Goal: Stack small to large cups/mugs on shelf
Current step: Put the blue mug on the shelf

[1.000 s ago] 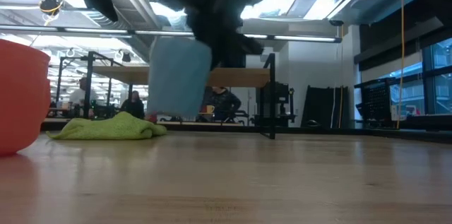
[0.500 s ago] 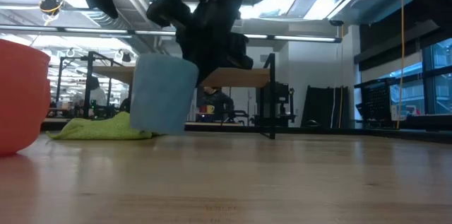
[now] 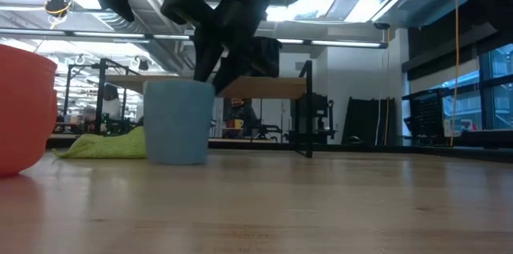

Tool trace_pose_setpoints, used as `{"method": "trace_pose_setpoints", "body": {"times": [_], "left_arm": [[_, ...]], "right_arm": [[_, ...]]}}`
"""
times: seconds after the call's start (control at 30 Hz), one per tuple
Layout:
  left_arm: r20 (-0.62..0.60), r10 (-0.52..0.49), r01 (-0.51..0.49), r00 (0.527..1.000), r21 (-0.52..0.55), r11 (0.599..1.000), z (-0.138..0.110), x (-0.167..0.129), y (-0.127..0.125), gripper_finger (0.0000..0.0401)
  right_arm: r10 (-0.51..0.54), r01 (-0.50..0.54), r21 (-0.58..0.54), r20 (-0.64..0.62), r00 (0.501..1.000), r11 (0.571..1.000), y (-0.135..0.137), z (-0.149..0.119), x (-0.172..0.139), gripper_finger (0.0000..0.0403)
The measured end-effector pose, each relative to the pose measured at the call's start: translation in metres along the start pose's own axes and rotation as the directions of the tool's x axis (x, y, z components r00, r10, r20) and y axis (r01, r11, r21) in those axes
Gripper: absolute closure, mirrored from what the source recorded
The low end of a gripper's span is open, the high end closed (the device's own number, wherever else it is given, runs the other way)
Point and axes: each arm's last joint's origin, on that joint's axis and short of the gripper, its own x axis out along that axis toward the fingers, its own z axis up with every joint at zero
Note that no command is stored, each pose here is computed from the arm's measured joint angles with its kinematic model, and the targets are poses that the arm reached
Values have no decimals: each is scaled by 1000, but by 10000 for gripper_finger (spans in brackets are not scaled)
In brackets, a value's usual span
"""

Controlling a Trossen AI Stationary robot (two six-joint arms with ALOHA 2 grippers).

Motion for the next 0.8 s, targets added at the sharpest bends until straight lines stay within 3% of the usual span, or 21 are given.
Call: {"method": "trace_pose_setpoints", "body": {"times": [0.27, 0.43, 0.6, 0.73, 0.8], "left_arm": [[-7, -29, 29, 1000, -13, 999, -2, 4, -4, 387], [-60, -113, 113, 992, 6, 994, -11, 19, -17, 387], [-11, -176, 176, 984, -13, 984, -9, 24, -34, 387], [-30, -166, 164, 986, -66, 984, -6, 31, -43, 387], [-55, -161, 159, 985, -40, 986, -5, 36, -47, 387]], "right_arm": [[7, -7, -17, 4, 1000, 1000, 1, 2, -3, 288], [11, -5, -62, 94, 996, 998, 11, 15, -25, 288], [-83, 104, -95, 201, 976, 990, 11, 31, -61, 288], [-245, 272, -89, 233, 941, 958, 0, 34, -84, 288], [-306, 329, -78, 215, 927, 941, -8, 29, -93, 288]]}}
